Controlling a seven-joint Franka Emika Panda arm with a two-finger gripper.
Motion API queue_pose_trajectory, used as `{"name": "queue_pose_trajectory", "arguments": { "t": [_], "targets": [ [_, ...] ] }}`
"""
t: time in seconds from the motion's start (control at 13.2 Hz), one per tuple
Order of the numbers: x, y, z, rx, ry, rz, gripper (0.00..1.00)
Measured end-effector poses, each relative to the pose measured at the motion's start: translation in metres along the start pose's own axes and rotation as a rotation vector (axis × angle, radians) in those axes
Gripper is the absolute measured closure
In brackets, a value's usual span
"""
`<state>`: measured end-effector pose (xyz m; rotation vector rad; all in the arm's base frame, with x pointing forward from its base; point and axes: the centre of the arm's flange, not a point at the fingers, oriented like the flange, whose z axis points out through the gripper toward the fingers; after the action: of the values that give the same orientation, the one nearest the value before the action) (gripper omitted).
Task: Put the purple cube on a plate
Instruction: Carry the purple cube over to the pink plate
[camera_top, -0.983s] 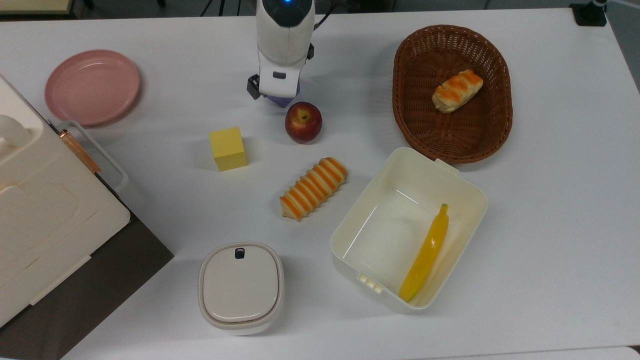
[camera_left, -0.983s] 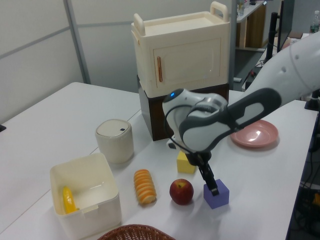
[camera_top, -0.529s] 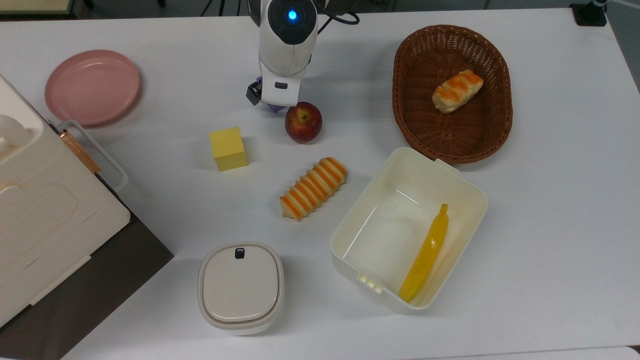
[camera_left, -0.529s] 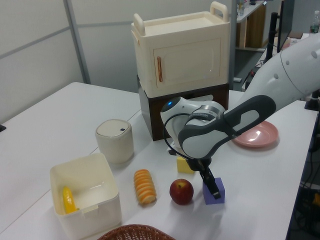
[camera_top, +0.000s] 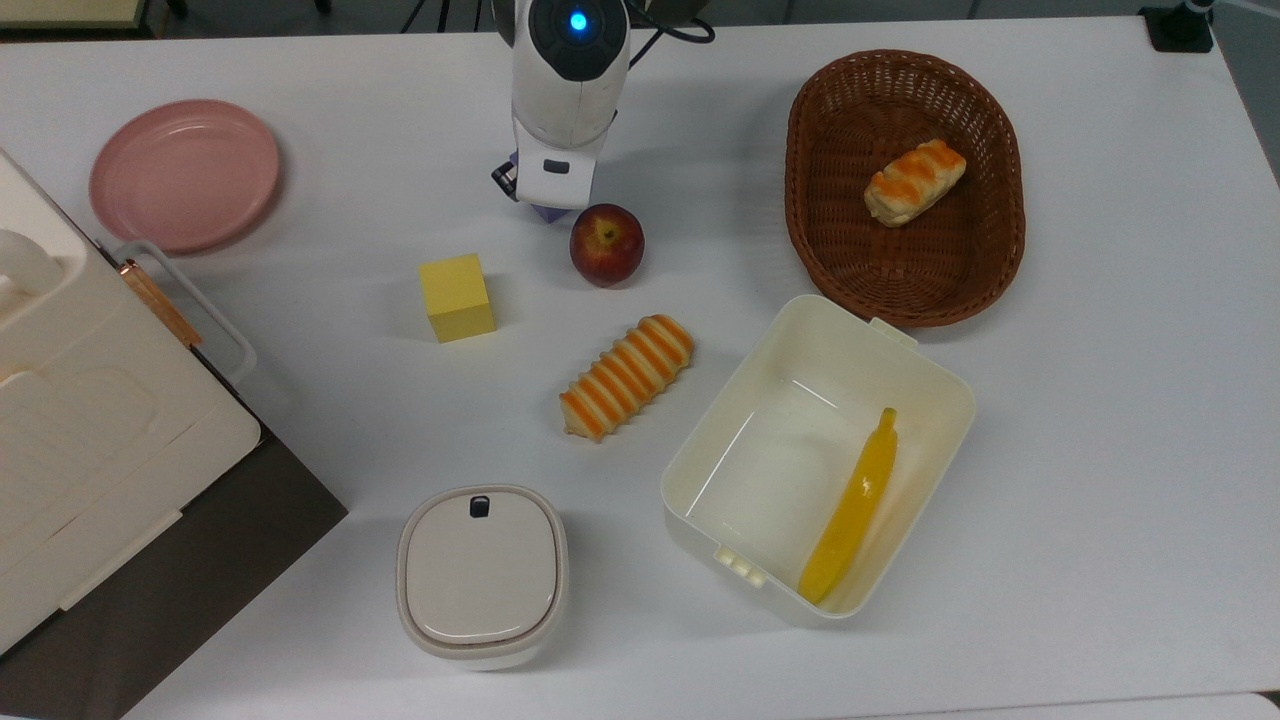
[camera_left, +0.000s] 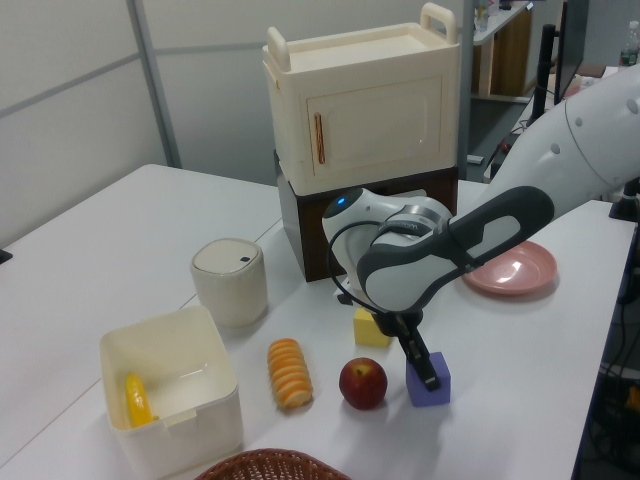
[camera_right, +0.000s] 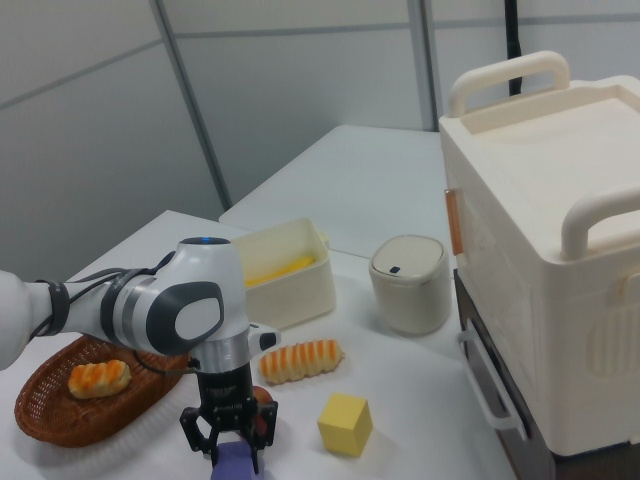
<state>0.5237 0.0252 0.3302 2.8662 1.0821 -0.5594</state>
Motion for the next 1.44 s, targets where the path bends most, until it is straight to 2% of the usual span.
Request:
{"name": "queue_pose_trajectory", "arguments": {
  "t": [0.23,0.53,0.68,0.76,1.06,1.44],
  "targets": [
    [-0.026,0.019,-0.024,0.021,-0.013,0.056,0.42],
    [-0.065,0.057,-0.053,0.017,0.028,0.152,0.42],
    [-0.086,0.079,-0.055,0.009,0.03,0.199,0.42],
    [-0.105,0.099,-0.054,0.007,0.032,0.242,0.42],
    [-0.155,0.151,-0.055,0.012,0.065,0.364,0.42],
    [-0.226,0.222,-0.027,-0.01,0.097,0.499,0.42]
  ]
}}
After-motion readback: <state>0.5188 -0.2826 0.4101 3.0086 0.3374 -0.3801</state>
